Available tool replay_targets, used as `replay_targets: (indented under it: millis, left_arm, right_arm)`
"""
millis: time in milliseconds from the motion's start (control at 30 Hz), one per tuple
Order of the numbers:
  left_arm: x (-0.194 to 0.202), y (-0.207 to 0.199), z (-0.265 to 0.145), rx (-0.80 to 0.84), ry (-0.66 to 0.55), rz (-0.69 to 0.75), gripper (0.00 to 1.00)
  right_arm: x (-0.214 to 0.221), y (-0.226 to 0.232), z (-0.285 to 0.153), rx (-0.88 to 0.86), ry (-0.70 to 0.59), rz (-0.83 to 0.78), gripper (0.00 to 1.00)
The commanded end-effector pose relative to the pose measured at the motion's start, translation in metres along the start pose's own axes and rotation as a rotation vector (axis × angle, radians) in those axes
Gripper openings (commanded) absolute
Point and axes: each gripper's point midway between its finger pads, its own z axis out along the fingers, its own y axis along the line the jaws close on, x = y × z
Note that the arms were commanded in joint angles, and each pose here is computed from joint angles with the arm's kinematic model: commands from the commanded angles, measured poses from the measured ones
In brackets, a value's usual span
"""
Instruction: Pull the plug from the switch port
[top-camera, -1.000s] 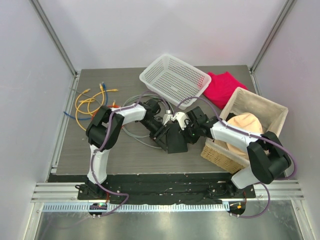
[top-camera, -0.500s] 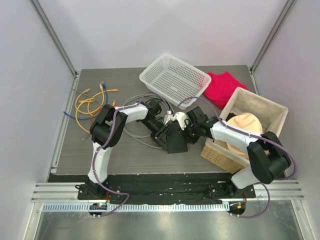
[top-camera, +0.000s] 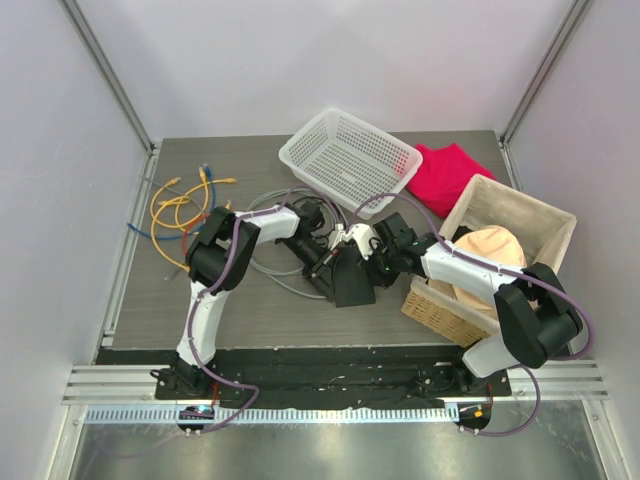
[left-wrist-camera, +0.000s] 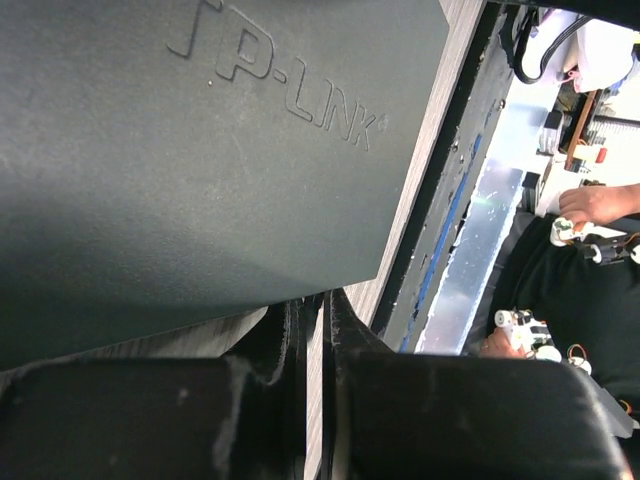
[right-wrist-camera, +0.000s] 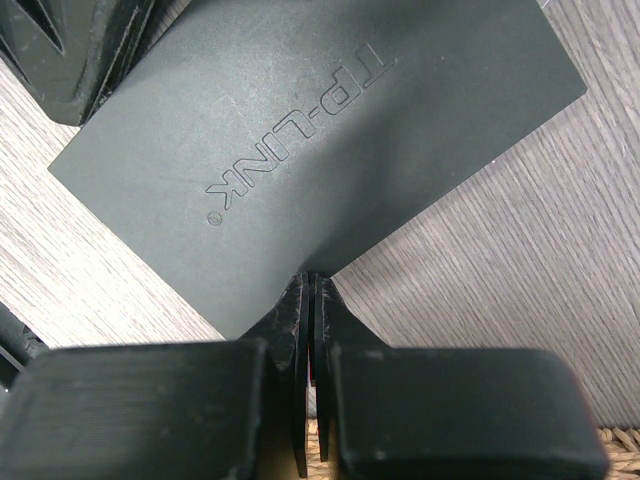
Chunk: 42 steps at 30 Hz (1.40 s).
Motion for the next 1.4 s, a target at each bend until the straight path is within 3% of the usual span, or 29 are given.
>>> replay_targets:
  millis: [0, 300, 567, 767, 1000, 1200, 1367]
  left_arm:
    - [0.005, 0.023, 0.005, -0.074, 0.052, 0.012, 0.00]
    - [-0.008, 0.025, -0.002, -0.105, 0.072, 0.042, 0.00]
    - [0.012, 0.024, 0.004, -0.096, 0.115, 0.037, 0.00]
    - [-0.013, 0.026, -0.003, -0.098, 0.121, 0.039, 0.00]
    - [0.020, 0.021, 0.005, -0.095, 0.174, 0.023, 0.00]
    - [0.053, 0.024, -0.038, -0.136, 0.324, 0.088, 0.00]
    - [0.087, 0.049, -0.106, -0.329, 0.480, 0.197, 0.00]
  right_arm:
    - [0.020, -0.001, 0.002, 0.006, 0.070, 0.009, 0.01]
    - [0.019, 0.000, 0.003, 0.002, 0.071, 0.011, 0.01]
    - [0.018, -0.001, 0.003, 0.007, 0.068, 0.009, 0.01]
    - [0.019, 0.000, 0.002, 0.003, 0.069, 0.012, 0.01]
    - [0.022, 0.000, 0.001, 0.008, 0.069, 0.010, 0.01]
    - [0.023, 0.001, 0.000, 0.005, 0.070, 0.014, 0.01]
    - [0.023, 0.000, 0.001, 0.007, 0.070, 0.012, 0.01]
